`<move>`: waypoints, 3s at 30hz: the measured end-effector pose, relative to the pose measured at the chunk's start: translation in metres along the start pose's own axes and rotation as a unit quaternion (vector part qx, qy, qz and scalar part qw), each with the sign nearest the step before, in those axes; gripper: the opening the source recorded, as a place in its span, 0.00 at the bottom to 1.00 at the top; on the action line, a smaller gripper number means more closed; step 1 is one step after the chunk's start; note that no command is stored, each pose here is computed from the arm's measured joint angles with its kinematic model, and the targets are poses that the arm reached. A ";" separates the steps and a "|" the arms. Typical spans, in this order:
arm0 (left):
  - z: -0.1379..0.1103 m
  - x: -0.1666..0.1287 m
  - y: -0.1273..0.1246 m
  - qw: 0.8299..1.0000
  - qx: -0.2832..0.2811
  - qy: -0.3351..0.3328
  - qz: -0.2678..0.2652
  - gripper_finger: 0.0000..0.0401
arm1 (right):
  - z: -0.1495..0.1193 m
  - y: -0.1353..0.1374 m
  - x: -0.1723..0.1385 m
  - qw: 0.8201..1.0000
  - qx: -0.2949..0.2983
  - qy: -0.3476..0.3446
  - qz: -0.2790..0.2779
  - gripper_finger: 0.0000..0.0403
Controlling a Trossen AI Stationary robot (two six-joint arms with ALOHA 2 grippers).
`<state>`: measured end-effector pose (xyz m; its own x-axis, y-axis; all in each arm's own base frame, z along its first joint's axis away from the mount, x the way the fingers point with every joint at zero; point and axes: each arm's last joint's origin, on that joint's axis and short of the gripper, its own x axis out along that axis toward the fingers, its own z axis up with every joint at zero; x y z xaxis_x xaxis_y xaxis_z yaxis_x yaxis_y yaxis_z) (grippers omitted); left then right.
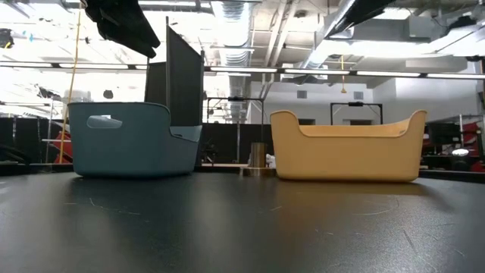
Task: Sort batteries
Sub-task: Put the silver battery into the yellow bin, then return to Home Position
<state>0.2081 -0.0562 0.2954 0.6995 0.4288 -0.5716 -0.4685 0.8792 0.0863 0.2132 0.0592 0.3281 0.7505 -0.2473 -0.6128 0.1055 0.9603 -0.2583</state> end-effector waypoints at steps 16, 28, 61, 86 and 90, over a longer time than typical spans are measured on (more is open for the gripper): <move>0.000 0.000 0.000 1.000 0.000 0.000 0.001 0.68 | -0.042 -0.082 0.054 0.985 0.084 0.112 -0.105 0.64; 0.001 0.000 0.002 0.999 0.010 -0.023 0.041 0.68 | -0.035 -0.090 0.056 0.991 0.087 0.022 -0.102 0.91; -0.098 -0.012 0.052 0.939 0.041 -0.305 -0.155 0.00 | -0.153 -0.018 -0.011 0.908 0.000 -0.418 0.029 0.01; -0.139 0.026 0.078 0.924 0.024 -0.328 -0.196 0.00 | -0.199 -0.010 0.016 0.921 0.084 -0.374 0.073 0.00; -0.144 0.021 0.083 0.923 0.036 -0.331 -0.192 0.00 | -0.199 -0.013 0.017 0.923 0.080 -0.373 0.056 0.00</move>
<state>0.1065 -0.0044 0.1732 0.9942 0.0953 0.0500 -0.0978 0.9940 0.0488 0.0946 0.0171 0.1724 0.9965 -0.0454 0.0708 0.0507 0.9959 -0.0754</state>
